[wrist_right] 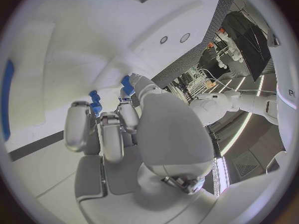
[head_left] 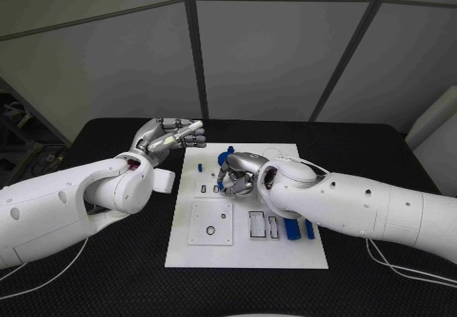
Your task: Assemble the parts on the task board
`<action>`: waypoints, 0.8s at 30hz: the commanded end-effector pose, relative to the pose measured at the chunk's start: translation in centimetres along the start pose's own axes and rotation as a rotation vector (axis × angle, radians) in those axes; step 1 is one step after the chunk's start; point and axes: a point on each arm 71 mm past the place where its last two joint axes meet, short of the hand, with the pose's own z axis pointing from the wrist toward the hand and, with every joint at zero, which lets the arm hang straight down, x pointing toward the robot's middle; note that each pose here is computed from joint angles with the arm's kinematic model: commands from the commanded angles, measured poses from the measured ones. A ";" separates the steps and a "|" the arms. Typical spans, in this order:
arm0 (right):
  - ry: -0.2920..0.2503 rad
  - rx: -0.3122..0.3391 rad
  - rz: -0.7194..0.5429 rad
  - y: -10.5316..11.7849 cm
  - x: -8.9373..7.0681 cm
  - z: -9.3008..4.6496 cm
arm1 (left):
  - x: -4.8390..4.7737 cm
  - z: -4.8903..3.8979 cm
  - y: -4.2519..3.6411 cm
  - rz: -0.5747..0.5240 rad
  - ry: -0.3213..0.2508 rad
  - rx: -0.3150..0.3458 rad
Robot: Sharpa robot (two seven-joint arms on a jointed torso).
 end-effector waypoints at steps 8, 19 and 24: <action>0.044 0.011 -0.028 -0.1 0.3 0.1 | 0.15 0.03 -0.13 0.000 0.015 0.007; 0.059 0.020 -0.042 -0.1 0.5 0.1 | 0.14 0.03 -0.13 0.000 0.015 0.007; 0.060 0.027 -0.050 -0.2 0.5 0.1 | 0.14 0.03 -0.13 0.000 0.015 0.007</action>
